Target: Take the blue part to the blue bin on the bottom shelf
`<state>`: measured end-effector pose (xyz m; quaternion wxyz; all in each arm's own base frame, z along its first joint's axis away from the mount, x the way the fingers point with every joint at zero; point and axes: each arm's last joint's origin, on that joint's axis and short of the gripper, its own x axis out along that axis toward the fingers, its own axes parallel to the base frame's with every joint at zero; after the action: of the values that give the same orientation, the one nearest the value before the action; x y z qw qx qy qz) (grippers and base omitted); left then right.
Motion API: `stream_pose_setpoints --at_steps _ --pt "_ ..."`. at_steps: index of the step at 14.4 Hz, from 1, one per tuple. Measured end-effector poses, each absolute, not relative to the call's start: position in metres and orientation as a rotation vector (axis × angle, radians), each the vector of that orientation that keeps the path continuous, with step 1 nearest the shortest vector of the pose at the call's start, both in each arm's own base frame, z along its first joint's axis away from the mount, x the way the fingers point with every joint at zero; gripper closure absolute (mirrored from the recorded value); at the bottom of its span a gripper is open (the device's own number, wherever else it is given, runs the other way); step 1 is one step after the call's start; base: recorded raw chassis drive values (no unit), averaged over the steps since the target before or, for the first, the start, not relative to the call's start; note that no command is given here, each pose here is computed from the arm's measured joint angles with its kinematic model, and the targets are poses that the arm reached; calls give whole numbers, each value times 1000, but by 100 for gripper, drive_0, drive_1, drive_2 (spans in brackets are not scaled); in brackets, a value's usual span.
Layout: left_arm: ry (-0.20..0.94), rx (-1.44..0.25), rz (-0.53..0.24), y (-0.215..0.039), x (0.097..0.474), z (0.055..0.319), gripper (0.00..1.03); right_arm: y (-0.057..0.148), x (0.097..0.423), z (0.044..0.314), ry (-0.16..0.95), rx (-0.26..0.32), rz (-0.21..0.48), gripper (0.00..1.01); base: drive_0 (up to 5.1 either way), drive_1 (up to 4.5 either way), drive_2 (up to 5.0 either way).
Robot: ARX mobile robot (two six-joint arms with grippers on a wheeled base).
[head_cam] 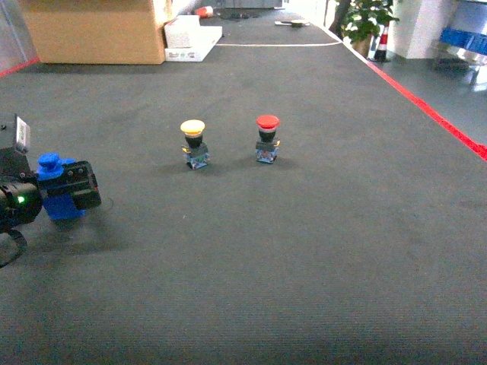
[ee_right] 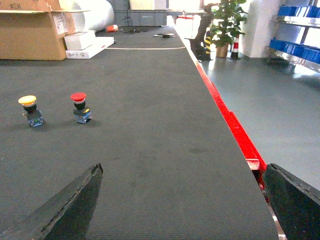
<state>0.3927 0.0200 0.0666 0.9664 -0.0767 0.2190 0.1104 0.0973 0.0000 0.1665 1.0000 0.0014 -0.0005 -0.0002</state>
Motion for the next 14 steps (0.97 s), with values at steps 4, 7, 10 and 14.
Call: stream_pose_setpoints --at_steps 4,7,10,14 --pt "409 -204 218 23 397 65 53 0 97 167 -1 3 0 3 0 0 0" --pt "396 -193 229 23 391 66 59 0 97 167 -1 3 0 3 0 0 0" --pt "345 -156 257 22 338 88 59 0 97 167 -1 3 0 3 0 0 0" --pt "316 -52 280 10 240 148 59 0 97 167 -1 3 0 3 0 0 0"
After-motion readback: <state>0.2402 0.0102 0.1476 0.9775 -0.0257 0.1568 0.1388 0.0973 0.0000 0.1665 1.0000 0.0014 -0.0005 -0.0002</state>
